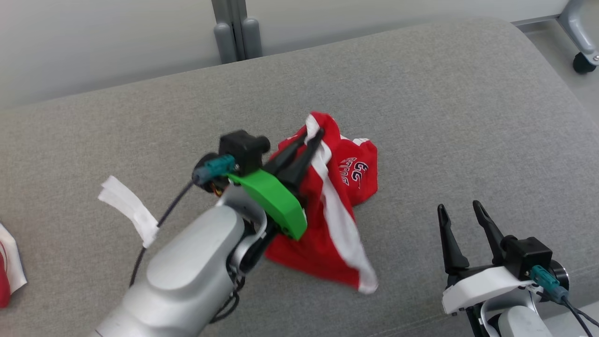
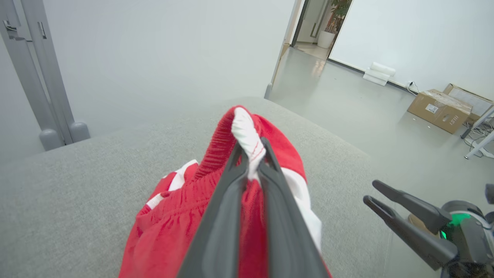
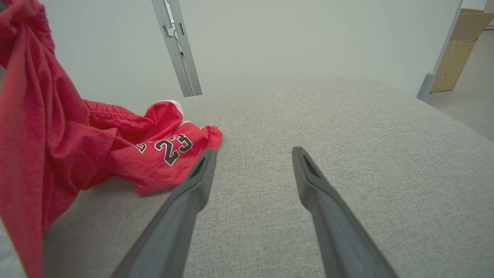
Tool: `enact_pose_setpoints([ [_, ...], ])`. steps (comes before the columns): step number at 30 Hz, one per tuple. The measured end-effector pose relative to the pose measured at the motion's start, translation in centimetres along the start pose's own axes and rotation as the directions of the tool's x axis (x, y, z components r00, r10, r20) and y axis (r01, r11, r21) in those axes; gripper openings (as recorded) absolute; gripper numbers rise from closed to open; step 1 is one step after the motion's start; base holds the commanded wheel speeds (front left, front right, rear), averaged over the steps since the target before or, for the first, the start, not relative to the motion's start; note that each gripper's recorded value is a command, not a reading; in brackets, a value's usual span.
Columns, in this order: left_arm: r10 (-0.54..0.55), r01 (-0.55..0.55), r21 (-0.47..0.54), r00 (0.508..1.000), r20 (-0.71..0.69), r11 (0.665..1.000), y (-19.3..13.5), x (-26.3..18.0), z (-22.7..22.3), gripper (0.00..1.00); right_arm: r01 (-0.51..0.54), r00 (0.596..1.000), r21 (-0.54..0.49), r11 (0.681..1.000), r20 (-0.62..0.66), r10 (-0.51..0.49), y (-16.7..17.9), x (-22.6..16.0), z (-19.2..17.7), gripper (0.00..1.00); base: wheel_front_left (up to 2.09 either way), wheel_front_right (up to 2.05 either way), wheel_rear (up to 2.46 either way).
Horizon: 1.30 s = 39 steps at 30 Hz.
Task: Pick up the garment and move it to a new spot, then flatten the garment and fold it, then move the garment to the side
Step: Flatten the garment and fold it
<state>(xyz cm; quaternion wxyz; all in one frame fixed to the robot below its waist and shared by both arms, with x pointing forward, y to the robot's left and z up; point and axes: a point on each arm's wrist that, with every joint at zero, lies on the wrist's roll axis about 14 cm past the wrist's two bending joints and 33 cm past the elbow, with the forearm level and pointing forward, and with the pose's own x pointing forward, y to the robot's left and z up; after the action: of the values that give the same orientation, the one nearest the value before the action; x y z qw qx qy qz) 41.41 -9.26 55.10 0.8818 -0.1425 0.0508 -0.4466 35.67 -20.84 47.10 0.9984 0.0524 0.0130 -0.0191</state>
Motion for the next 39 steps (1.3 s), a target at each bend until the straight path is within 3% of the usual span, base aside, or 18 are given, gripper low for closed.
enact_pose_setpoints([
  [8, 0.083, -0.108, 0.06, 0.94, 0.331, 0.992, 2.3, 2.9, 11.2, 0.0, 0.036, 0.999, 0.005, 0.999, 0.012, -0.036, -1.1, -0.7, 0.4, 1.0, 0.0, 0.0, 0.0],
  [13, 0.106, -0.121, 0.013, 0.912, 0.396, 0.993, 2.1, 3.6, 12.2, 0.0, 0.072, 0.997, 0.01, 0.997, 0.008, -0.072, -2.2, -1.2, 0.4, 1.0, 0.0, 0.0, 0.0],
  [23, 0.232, -0.179, -0.217, 0.938, 0.256, 0.96, 3.9, -3.3, 0.9, 0.0, 0.09, 0.996, 0.02, 0.996, -0.017, -0.09, -2.7, -1.1, -0.5, 1.0, 0.0, 0.0, 0.0],
  [28, 0.389, -0.331, -0.294, 0.906, 0.168, 0.897, 5.9, -8.9, -3.5, 0.0, 0.054, 0.998, 0.024, 0.998, -0.022, -0.053, -1.6, -0.6, -0.7, 1.0, 0.0, 0.0, 0.0],
  [29, 0.417, -0.356, -0.309, 0.895, 0.159, 0.882, 6.2, -9.9, -3.9, 0.11, 0.044, 0.999, 0.023, 0.999, -0.024, -0.043, -1.3, -0.5, -0.8, 1.0, 0.0, 0.0, 0.0],
  [30, 0.431, -0.37, -0.313, 0.89, 0.152, 0.875, 6.3, -10.5, -4.2, 0.4, 0.035, 0.999, 0.021, 0.999, -0.026, -0.035, -1.0, -0.4, -0.9, 1.0, 0.0, 0.0, 0.0],
  [31, 0.44, -0.381, -0.316, 0.886, 0.144, 0.869, 6.1, -11.1, -4.6, 0.44, 0.023, 0.999, 0.02, 1.0, -0.028, -0.023, -0.6, -0.4, -1.0, 1.0, 0.0, 0.0, 0.0],
  [32, 0.448, -0.388, -0.324, 0.884, 0.135, 0.863, 5.9, -11.6, -5.0, 0.57, 0.013, 1.0, 0.021, 1.0, -0.028, -0.013, -0.3, -0.3, -1.0, 1.0, 0.0, 0.0, 0.0],
  [33, 0.454, -0.393, -0.338, 0.882, 0.124, 0.855, 5.7, -12.0, -5.4, 0.74, 0.007, 1.0, 0.019, 1.0, -0.027, -0.006, -0.1, -0.2, -1.0, 1.0, 0.0, 0.0, 0.0],
  [34, 0.467, -0.408, -0.349, 0.878, 0.102, 0.844, 5.5, -12.7, -6.2, 1.0, -0.003, 1.0, 0.016, 1.0, -0.027, 0.004, 0.2, -0.1, -1.0, 1.0, 0.0, 0.0, 0.0],
  [39, 0.554, -0.514, -0.334, 0.832, 0.033, 0.79, 6.6, -16.1, -8.7, 1.0, -0.037, 0.999, 0.009, 0.999, -0.027, 0.038, 1.2, -0.2, -1.0, 1.0, 0.0, 0.0, 0.0],
])
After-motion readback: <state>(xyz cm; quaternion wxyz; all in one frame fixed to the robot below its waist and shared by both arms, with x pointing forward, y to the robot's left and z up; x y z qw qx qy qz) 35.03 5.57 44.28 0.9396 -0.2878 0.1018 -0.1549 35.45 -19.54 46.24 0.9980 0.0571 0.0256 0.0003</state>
